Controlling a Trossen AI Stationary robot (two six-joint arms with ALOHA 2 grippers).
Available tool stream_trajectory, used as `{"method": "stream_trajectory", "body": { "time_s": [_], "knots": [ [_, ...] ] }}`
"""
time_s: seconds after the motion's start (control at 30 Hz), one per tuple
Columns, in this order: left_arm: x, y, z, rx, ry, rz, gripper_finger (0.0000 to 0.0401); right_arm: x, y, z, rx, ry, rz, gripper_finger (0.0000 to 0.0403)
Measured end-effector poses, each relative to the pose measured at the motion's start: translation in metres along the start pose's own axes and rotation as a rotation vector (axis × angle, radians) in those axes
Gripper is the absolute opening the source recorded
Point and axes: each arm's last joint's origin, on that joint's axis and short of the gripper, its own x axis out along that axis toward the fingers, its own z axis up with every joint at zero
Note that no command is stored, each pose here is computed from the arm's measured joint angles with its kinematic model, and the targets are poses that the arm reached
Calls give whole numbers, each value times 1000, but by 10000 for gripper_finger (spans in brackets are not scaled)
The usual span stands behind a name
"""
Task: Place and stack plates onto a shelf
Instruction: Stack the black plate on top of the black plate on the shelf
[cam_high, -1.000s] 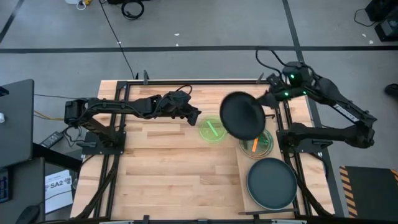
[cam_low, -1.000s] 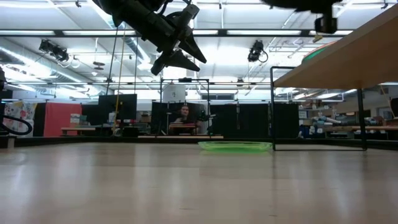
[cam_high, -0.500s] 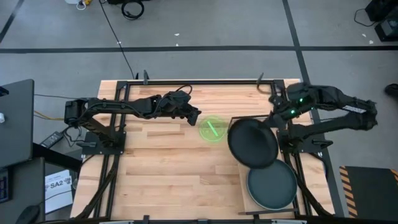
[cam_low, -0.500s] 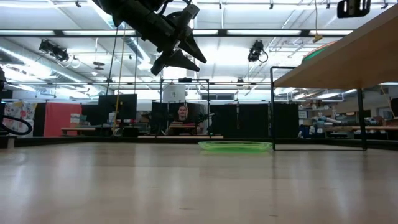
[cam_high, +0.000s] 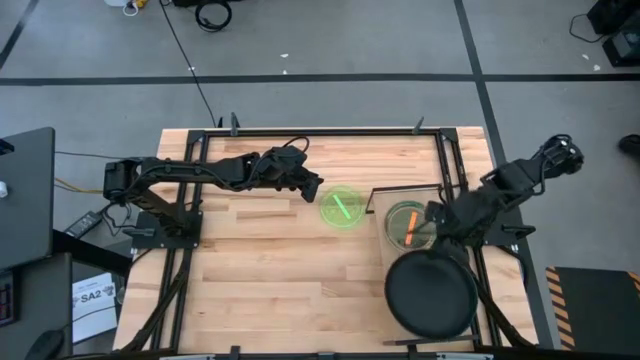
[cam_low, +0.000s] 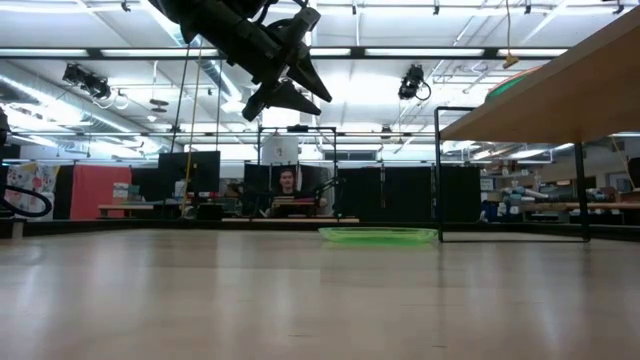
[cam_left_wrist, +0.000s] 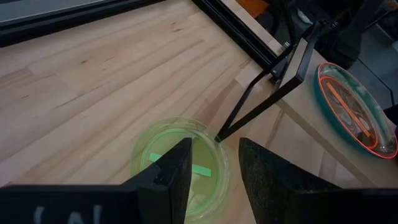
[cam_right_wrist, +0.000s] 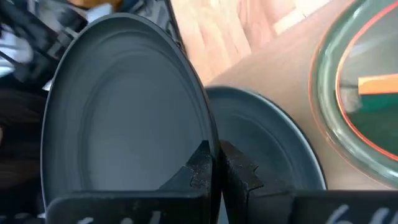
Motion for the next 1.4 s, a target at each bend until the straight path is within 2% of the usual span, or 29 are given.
{"method": "stream_trajectory", "body": {
  "time_s": [0.23, 0.57, 1.4],
  "knots": [
    [0, 0, 0, 0, 0, 0, 139, 9, 1, -14, -60, 30, -108, 26],
    [0, 0, -1, 1, 7, 6, 139, 9, -6, -24, -80, 101, -208, 28],
    [0, 1, -1, 1, 10, 8, 139, 9, -7, -25, -80, 108, -210, 38]
  ]
}}
